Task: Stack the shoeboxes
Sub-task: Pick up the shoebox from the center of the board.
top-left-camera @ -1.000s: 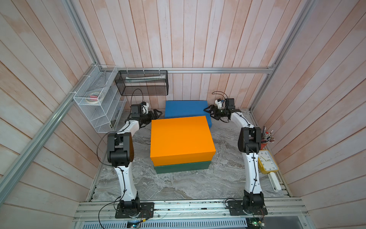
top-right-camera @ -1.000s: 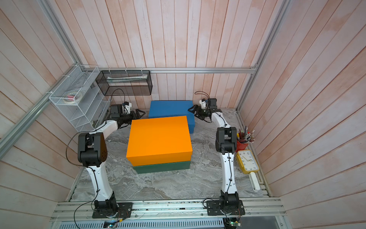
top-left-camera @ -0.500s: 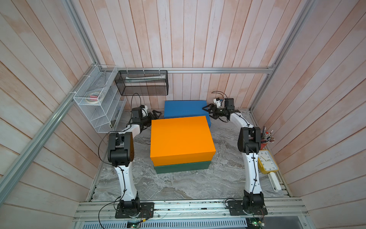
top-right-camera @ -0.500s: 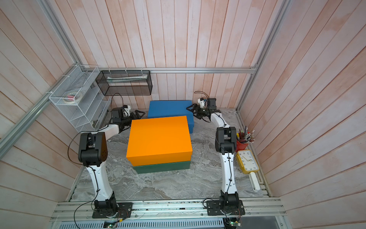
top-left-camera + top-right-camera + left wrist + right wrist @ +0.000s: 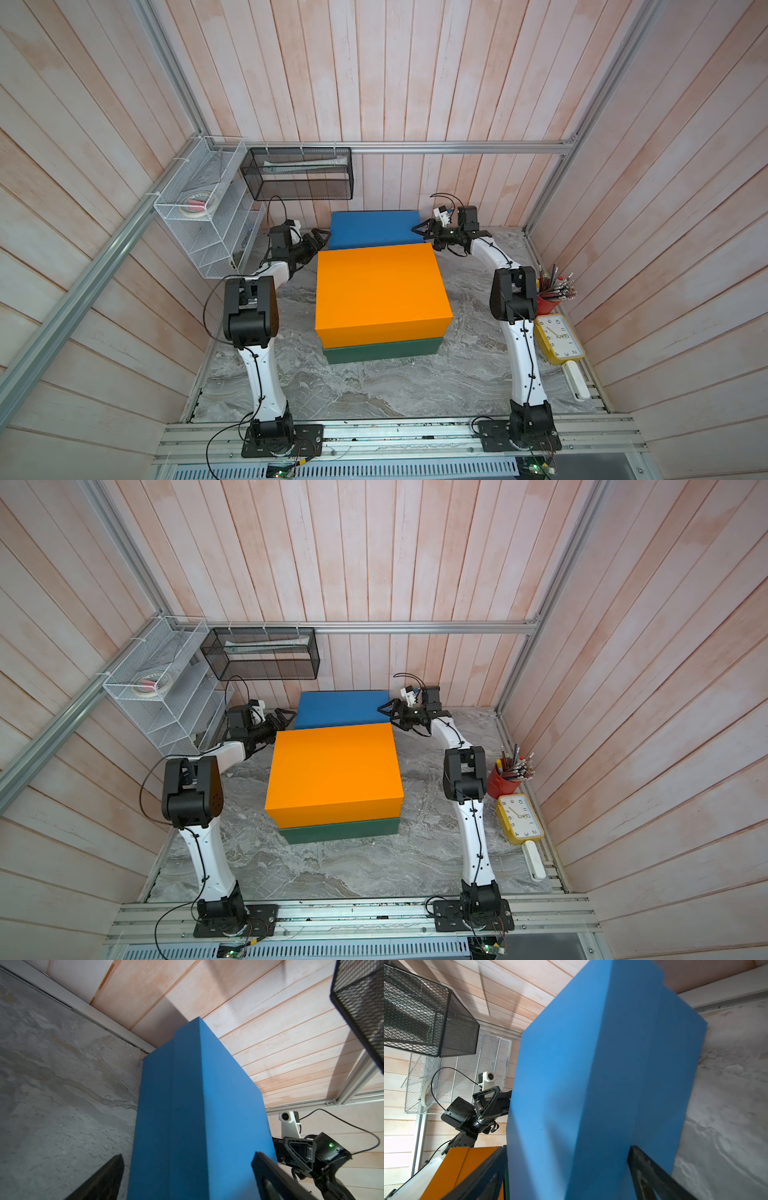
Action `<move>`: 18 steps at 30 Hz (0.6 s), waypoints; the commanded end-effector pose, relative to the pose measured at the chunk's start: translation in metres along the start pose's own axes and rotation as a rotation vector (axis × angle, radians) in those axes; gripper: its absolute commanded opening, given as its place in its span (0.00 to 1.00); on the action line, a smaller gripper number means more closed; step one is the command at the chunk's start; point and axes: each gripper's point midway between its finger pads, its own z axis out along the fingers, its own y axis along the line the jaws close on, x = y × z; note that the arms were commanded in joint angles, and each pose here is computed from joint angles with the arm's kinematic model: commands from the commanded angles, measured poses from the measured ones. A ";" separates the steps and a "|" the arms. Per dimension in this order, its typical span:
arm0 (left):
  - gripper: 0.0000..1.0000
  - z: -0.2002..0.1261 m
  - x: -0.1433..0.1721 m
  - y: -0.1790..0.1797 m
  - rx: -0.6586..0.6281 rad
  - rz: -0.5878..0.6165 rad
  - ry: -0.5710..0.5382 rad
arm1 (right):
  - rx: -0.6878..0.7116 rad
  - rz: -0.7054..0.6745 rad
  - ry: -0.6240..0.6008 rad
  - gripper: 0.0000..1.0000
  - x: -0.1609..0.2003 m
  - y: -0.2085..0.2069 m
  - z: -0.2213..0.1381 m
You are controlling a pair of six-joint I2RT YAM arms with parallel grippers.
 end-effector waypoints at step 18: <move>1.00 0.037 0.011 0.000 0.160 -0.119 0.044 | -0.021 0.023 -0.005 0.94 -0.004 -0.012 0.004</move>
